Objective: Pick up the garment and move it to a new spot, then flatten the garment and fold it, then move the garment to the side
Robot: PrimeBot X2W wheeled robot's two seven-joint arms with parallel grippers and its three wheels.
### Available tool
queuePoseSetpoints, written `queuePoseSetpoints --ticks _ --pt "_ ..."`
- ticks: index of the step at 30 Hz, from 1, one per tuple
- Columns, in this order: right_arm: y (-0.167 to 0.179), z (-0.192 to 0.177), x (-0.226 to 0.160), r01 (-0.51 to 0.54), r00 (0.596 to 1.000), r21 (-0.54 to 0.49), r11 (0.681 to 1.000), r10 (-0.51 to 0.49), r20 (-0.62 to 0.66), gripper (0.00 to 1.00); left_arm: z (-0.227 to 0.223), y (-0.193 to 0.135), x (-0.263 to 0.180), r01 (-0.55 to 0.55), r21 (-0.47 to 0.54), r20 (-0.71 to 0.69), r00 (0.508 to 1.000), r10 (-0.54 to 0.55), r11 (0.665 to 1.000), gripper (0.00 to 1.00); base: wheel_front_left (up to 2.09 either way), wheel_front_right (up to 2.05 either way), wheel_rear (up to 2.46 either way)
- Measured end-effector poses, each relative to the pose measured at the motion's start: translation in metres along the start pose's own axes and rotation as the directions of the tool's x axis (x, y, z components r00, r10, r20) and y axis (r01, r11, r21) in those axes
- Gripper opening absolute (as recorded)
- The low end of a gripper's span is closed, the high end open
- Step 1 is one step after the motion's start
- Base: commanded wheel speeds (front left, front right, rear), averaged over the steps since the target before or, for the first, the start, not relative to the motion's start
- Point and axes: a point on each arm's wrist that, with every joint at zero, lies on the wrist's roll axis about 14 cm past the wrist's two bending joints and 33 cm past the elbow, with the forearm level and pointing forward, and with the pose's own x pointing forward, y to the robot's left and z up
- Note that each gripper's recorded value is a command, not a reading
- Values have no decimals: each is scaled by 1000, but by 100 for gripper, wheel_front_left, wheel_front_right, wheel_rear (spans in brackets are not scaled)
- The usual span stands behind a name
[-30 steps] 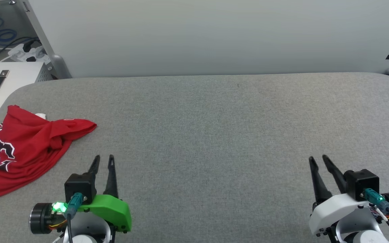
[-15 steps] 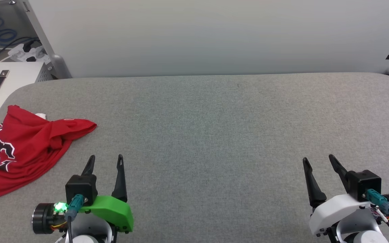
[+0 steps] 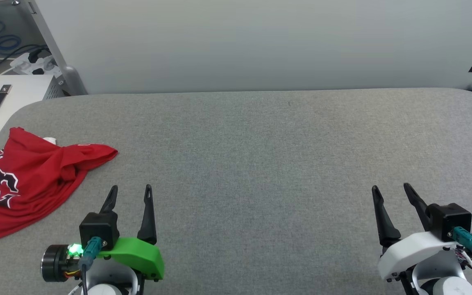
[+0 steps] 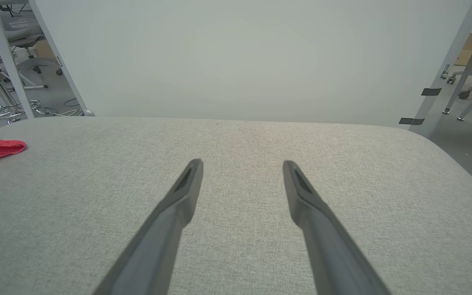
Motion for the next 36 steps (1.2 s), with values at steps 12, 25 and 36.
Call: queuePoseSetpoints --ticks 12,25,36 --pt "-3 9 3 6 1000 15 1000 -7 28 100 6 -2 4 8 -9 30 1000 -8 1000 100 0 0 0" --pt "-1 18 7 -1 998 14 1000 1 56 100 10 -1 7 8 -29 58 998 -6 1000 100 0 0 0" --pt "18 28 18 -62 995 1 998 62 80 100 10 15 0 -35 -51 69 997 38 998 100 0 0 0"
